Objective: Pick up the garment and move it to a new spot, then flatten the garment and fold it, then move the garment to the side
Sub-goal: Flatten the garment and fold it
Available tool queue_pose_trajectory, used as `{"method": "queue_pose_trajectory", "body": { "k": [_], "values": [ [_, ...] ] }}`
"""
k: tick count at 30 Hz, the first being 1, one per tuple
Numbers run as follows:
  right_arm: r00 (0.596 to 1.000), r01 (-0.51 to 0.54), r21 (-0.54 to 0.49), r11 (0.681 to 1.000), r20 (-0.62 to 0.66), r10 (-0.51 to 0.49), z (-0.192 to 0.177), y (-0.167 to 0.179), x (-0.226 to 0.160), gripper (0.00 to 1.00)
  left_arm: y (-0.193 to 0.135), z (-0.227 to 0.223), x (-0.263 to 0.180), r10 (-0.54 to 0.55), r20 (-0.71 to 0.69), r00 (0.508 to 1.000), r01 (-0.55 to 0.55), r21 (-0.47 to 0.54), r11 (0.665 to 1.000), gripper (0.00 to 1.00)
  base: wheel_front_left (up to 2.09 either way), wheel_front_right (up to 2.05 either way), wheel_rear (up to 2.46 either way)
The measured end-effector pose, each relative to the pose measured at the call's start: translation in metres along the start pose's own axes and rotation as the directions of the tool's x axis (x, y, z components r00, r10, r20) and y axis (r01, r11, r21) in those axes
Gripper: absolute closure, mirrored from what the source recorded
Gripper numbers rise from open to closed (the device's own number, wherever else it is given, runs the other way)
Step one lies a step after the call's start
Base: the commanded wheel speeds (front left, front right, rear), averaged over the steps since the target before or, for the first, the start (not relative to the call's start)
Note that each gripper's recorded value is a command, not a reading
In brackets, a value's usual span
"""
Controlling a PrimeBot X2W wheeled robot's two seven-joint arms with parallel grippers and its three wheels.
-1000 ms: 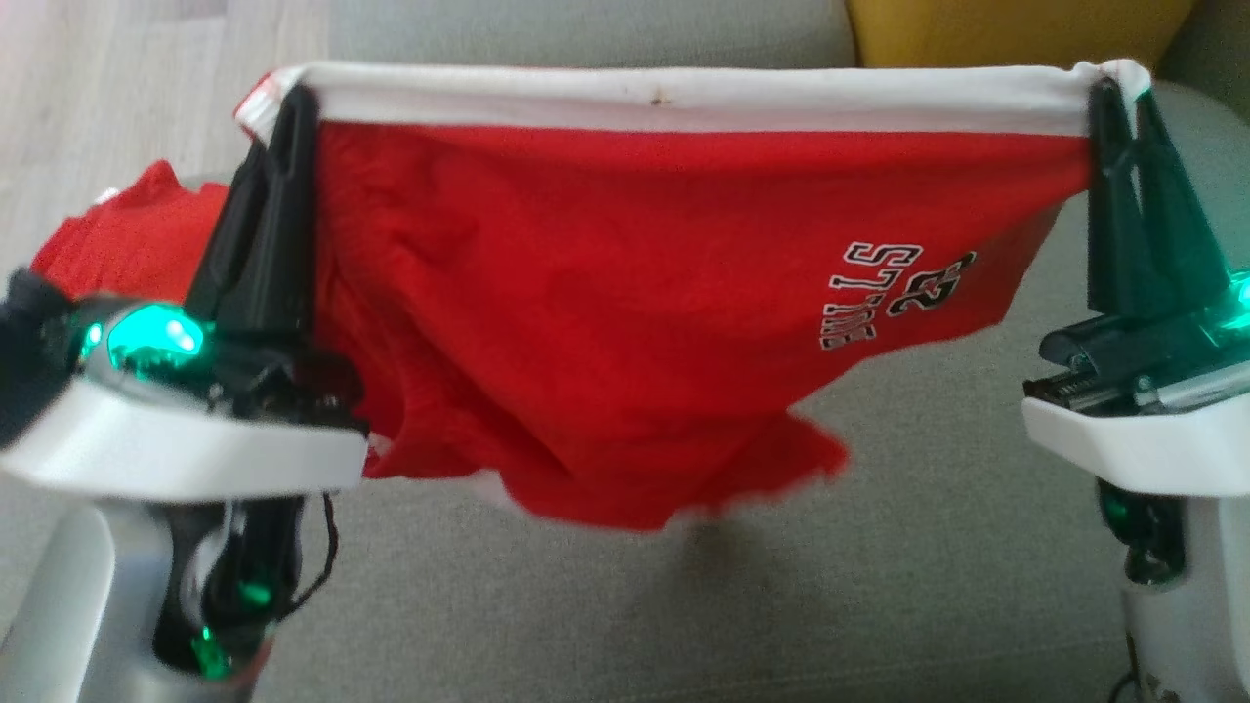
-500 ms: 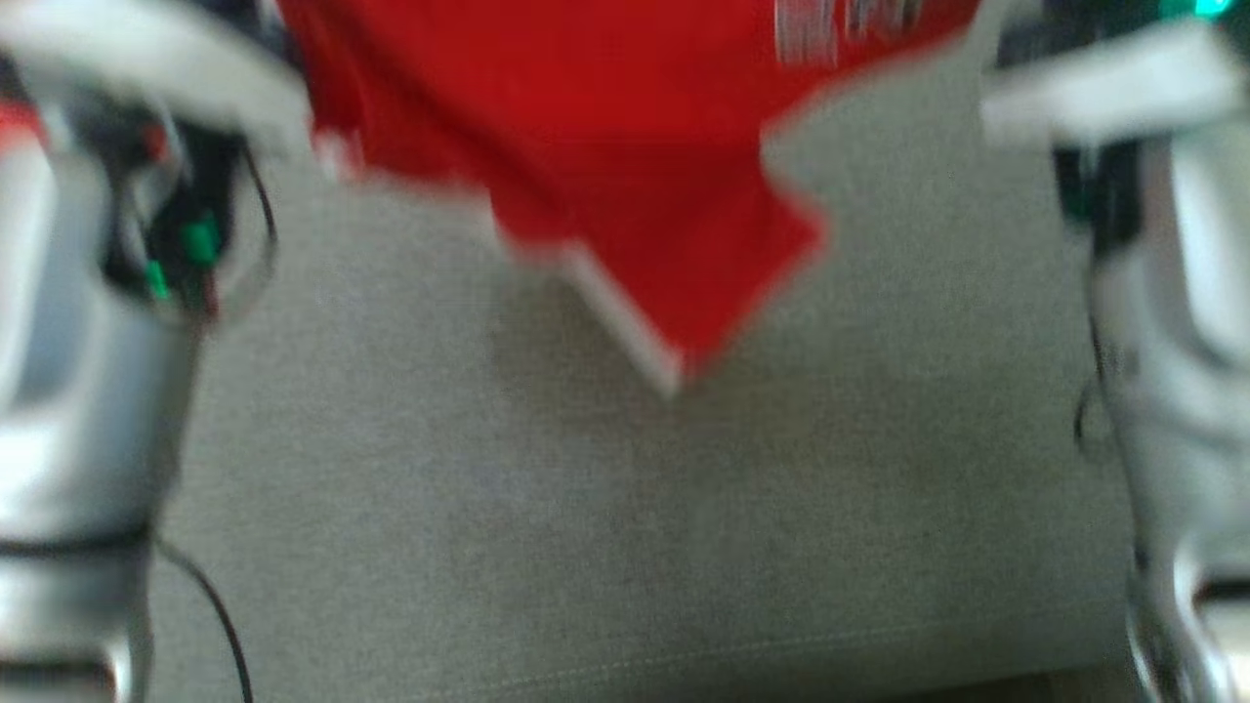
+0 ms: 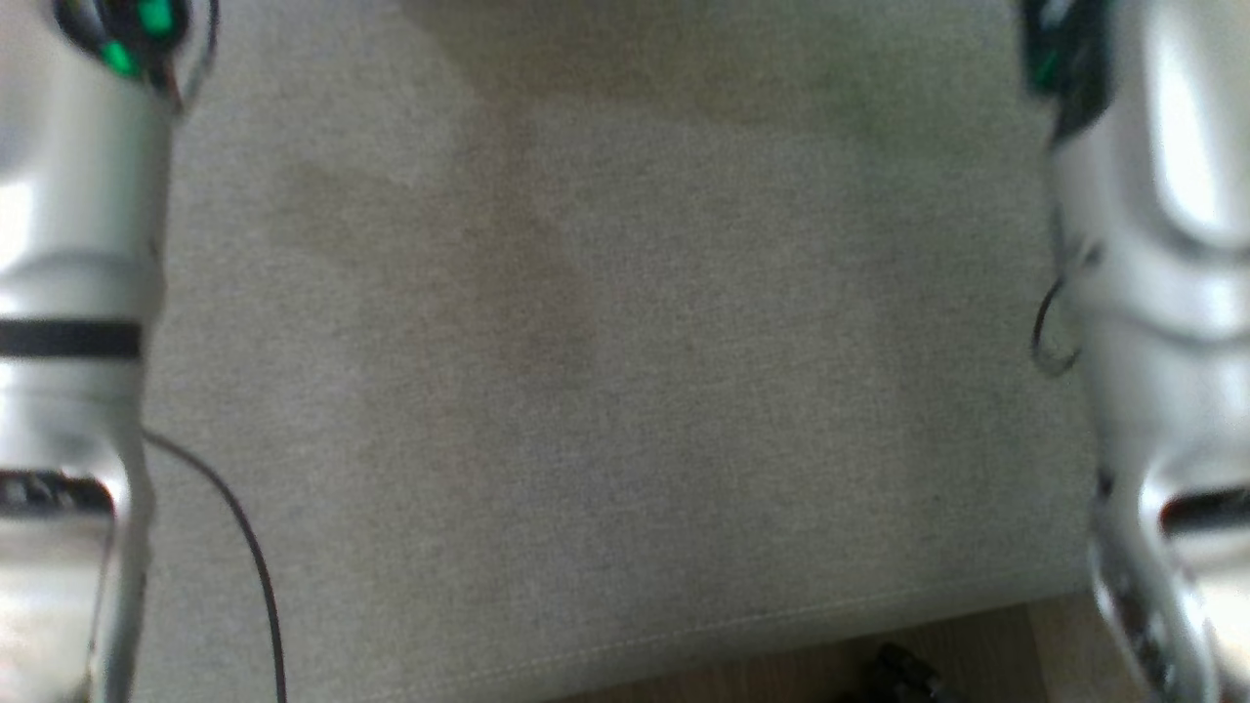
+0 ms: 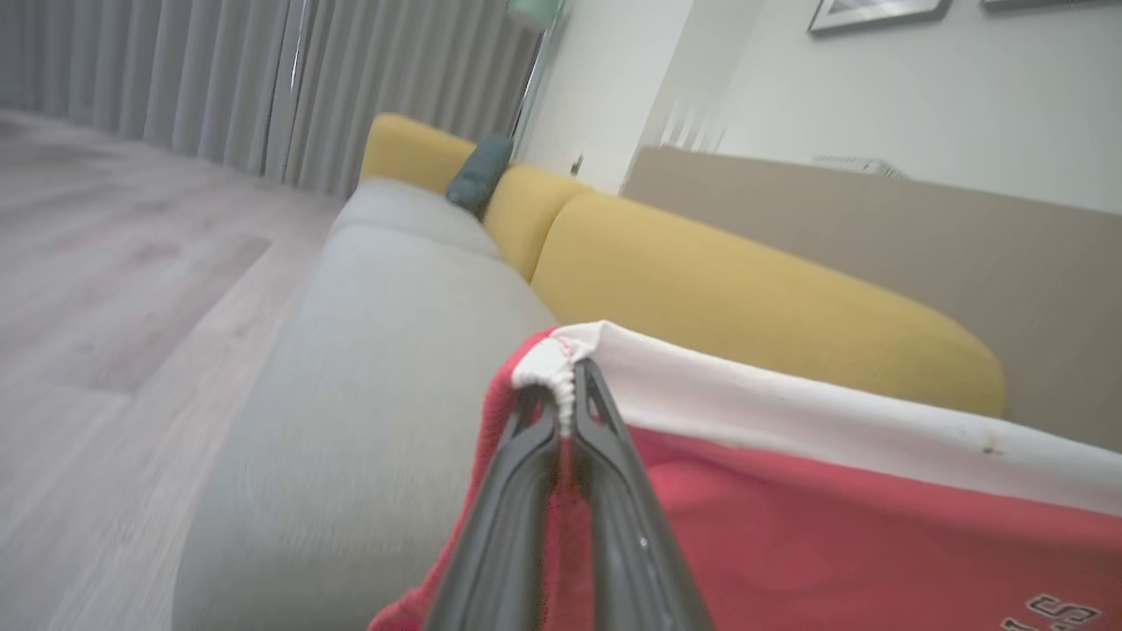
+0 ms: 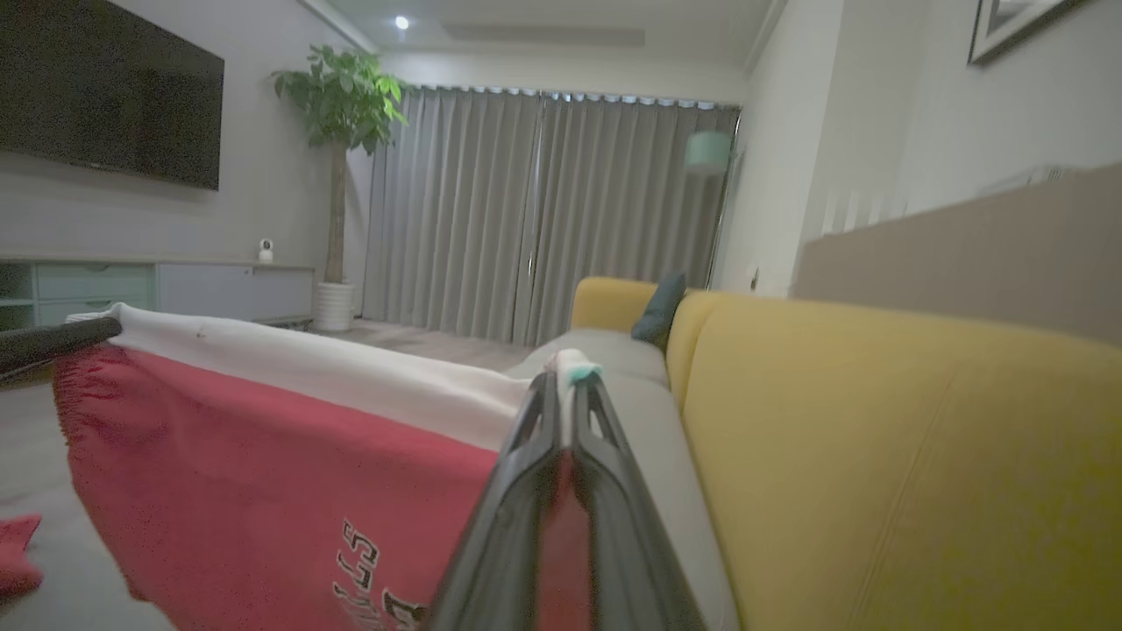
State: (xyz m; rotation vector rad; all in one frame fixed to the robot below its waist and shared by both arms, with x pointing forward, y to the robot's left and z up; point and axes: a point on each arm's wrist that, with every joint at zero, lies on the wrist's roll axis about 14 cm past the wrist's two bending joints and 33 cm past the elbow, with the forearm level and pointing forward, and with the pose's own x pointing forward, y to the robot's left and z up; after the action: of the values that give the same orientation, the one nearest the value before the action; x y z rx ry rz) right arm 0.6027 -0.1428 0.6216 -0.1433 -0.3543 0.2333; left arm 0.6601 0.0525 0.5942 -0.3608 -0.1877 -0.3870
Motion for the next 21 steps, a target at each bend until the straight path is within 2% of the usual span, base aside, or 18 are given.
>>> {"method": "queue_pose_trajectory", "body": {
  "k": [3, 6, 13, 21],
  "values": [
    [0.994, 0.002, 0.066, 0.998, -0.105, 0.005, -0.048, 0.012, -0.028, 1.00, 0.019, -0.057, -0.022, 0.041, -0.101, 0.994, -0.046, -0.053, 0.998, 1.00, 0.00, 0.00, 0.00],
    [0.989, 0.025, 0.114, 0.993, -0.147, -0.008, -0.064, 0.017, -0.052, 1.00, 0.019, -0.083, -0.045, 0.052, -0.151, 0.987, -0.068, -0.105, 0.992, 1.00, 0.00, 0.00, 0.00],
    [0.993, 0.070, 0.151, 0.986, -0.101, -0.055, -0.040, 0.015, -0.084, 1.00, 0.000, -0.049, -0.078, 0.021, -0.044, 0.999, -0.026, -0.114, 0.993, 1.00, 0.00, 0.00, 0.00],
    [0.987, 0.151, 0.177, 0.973, -0.071, -0.141, 0.002, 0.011, -0.159, 1.00, -0.044, -0.026, -0.167, 0.012, 0.000, 1.000, -0.012, -0.156, 0.988, 1.00, 0.00, 0.00, 0.00]
  ]
}}
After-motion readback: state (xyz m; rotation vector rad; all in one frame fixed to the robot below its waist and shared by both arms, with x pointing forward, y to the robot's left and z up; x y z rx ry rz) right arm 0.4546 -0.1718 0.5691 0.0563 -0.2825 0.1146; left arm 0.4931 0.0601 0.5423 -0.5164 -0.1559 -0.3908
